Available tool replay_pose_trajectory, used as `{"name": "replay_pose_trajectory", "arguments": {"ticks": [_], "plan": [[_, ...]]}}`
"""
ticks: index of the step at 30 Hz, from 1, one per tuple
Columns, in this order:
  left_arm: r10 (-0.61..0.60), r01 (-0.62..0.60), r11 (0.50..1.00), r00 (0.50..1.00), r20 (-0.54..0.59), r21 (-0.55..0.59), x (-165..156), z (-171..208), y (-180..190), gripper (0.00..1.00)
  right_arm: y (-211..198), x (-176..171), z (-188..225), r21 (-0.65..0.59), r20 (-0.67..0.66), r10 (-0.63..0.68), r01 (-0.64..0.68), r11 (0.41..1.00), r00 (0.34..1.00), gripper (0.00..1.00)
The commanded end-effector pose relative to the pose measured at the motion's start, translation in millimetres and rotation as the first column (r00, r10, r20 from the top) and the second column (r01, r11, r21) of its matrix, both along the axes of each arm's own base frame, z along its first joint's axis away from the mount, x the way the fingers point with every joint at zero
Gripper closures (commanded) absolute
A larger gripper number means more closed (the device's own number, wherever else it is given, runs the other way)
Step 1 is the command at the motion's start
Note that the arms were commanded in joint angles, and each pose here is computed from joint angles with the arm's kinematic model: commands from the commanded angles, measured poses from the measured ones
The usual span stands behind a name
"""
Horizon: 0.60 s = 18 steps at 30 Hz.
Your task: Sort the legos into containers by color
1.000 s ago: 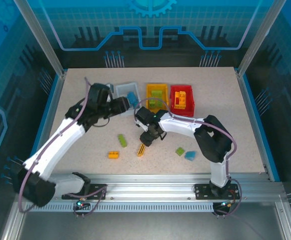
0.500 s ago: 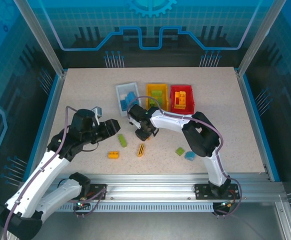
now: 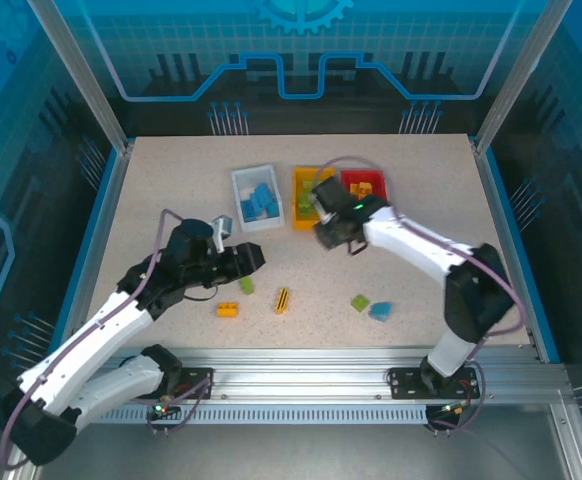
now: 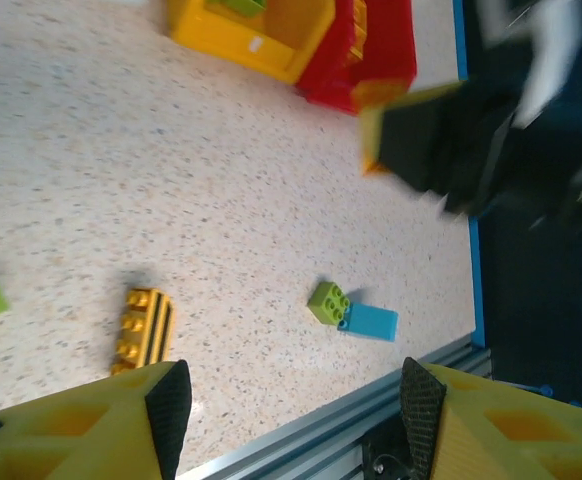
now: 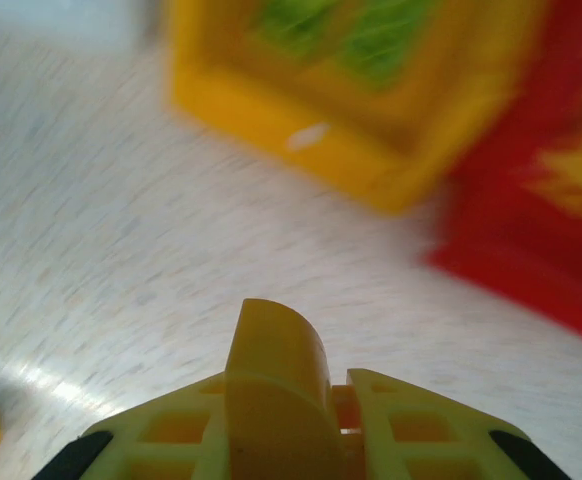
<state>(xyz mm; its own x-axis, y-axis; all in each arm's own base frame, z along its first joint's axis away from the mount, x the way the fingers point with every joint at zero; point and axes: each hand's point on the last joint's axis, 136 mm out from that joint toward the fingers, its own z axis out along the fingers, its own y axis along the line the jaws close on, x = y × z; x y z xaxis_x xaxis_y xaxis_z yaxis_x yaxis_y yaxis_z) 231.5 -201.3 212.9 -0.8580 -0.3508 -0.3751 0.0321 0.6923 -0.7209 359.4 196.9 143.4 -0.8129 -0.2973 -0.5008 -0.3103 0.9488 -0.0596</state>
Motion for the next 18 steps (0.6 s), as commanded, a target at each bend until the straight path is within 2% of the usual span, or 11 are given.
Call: {"name": "replay_pose_trajectory", "arguments": {"ticks": [1,4,8,12,14,18], "plan": [[-0.022,0.026,0.999,0.995,0.094,-0.040,16.2,23.9,-27.3,0.38,-53.6,26.4,-4.5,0.003,-0.014,-0.221,0.221,0.975,0.975,0.77],[-0.053,0.055,0.998,0.992,0.113,-0.015,23.1,22.8,-46.7,0.38,-74.1,59.7,-7.0,0.044,-0.035,-0.303,0.304,0.952,0.952,0.77],[-0.086,0.086,0.996,0.990,0.112,0.009,27.1,17.7,-66.5,0.38,-76.4,103.7,-12.8,0.096,-0.066,-0.323,0.328,0.940,0.944,0.77],[-0.108,0.106,0.994,0.989,0.103,0.025,26.2,10.6,-77.2,0.38,-73.6,132.4,-20.8,0.136,-0.109,-0.325,0.338,0.931,0.940,0.75],[-0.116,0.113,0.993,0.988,0.097,0.040,24.8,5.7,-80.1,0.38,-67.5,139.5,-23.1,0.158,-0.125,-0.305,0.322,0.933,0.944,0.71],[-0.140,0.134,0.988,0.987,0.084,0.074,22.2,-5.7,-86.2,0.38,-67.0,140.8,-18.1,0.152,-0.128,-0.302,0.320,0.935,0.945,0.54]]}}
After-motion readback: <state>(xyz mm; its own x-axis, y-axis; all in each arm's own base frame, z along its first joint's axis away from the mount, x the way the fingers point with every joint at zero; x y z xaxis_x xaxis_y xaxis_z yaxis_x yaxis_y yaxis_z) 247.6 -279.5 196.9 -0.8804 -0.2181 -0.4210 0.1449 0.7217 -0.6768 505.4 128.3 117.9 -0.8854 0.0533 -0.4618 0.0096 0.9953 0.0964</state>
